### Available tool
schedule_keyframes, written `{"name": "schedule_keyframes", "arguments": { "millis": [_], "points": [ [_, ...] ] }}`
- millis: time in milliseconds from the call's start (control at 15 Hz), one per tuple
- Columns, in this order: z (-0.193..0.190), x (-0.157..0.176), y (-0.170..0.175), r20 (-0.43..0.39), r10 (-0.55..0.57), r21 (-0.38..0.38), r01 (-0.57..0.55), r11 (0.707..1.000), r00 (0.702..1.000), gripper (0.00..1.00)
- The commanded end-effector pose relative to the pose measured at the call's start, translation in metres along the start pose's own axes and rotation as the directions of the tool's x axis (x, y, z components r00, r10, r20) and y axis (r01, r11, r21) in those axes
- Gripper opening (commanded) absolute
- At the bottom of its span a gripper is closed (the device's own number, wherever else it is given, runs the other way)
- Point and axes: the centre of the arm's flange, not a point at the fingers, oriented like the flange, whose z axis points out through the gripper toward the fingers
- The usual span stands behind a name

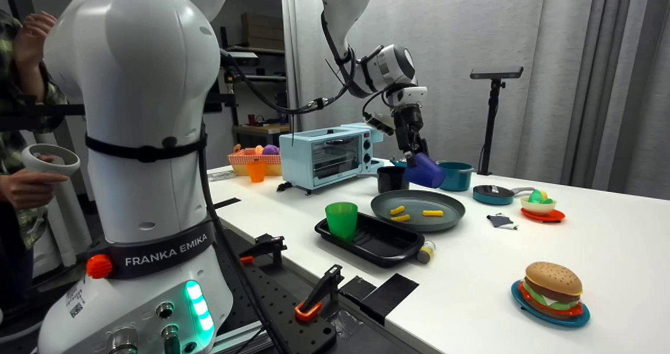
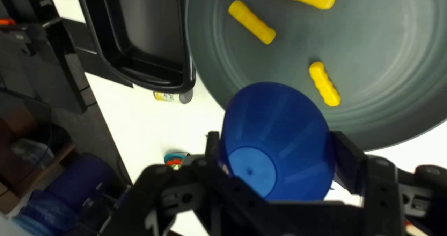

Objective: Pour the contents of the blue cup onto the plate

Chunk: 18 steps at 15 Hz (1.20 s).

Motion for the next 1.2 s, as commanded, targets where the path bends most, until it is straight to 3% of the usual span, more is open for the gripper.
{"name": "schedule_keyframes", "arguments": {
  "millis": [0, 400, 467, 667, 933, 1133],
  "points": [
    [-0.004, -0.002, -0.011, 0.137, 0.029, 0.079, -0.04, 0.996, 0.99, 0.52],
    [-0.015, -0.008, -0.025, 0.322, 0.033, 0.223, -0.109, 0.969, 0.946, 0.52],
    [0.002, 0.053, 0.017, 0.364, 0.035, 0.25, -0.133, 0.959, 0.931, 0.52],
    [0.018, 0.093, 0.029, 0.425, 0.014, 0.306, -0.158, 0.939, 0.905, 0.52],
    [0.06, 0.182, 0.078, 0.499, -0.019, 0.362, -0.189, 0.913, 0.866, 0.52],
    [0.083, 0.22, 0.103, 0.552, -0.087, 0.411, -0.181, 0.893, 0.829, 0.52]
  ]
}}
